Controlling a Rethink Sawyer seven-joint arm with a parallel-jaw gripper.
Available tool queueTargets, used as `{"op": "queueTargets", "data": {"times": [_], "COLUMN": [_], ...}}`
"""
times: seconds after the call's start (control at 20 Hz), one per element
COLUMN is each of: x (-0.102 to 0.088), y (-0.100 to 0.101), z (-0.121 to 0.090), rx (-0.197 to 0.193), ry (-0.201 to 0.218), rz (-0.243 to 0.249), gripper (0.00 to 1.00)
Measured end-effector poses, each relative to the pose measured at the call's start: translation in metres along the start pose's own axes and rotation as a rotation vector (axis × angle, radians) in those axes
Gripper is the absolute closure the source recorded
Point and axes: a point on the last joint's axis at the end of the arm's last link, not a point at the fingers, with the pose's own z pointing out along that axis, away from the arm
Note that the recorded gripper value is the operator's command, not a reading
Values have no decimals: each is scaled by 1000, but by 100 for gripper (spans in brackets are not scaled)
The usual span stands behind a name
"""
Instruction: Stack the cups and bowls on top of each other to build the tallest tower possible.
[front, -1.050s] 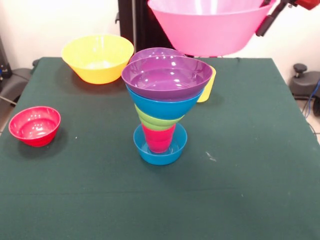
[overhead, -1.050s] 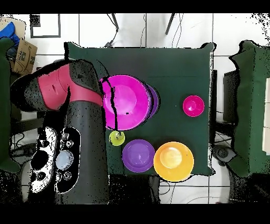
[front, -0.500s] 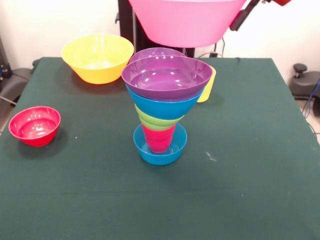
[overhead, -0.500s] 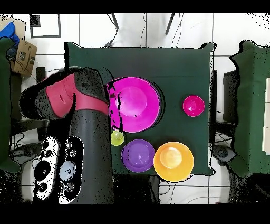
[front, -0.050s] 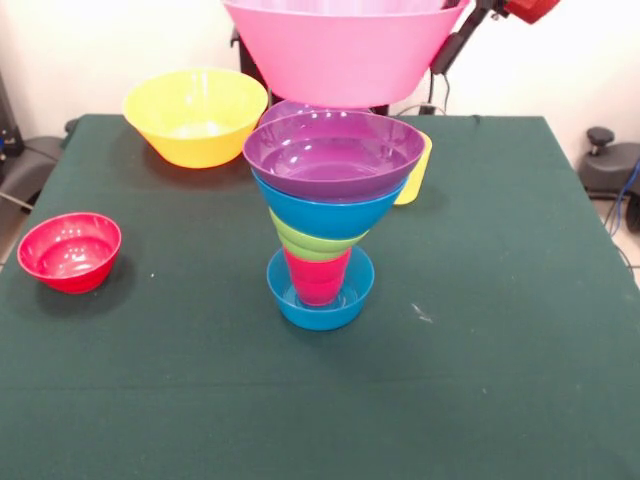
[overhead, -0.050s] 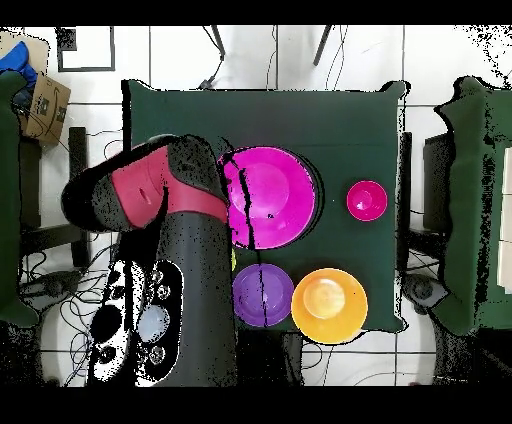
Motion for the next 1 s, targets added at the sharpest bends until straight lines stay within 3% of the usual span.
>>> {"op": "queueTargets", "data": {"times": [0.45,1.0], "x": [3,23], "y": [-8,3], "z": [26,34], "rx": [-52,-76], "ry": [-9,5], "rz": [11,-18], "gripper": [100,100]}}
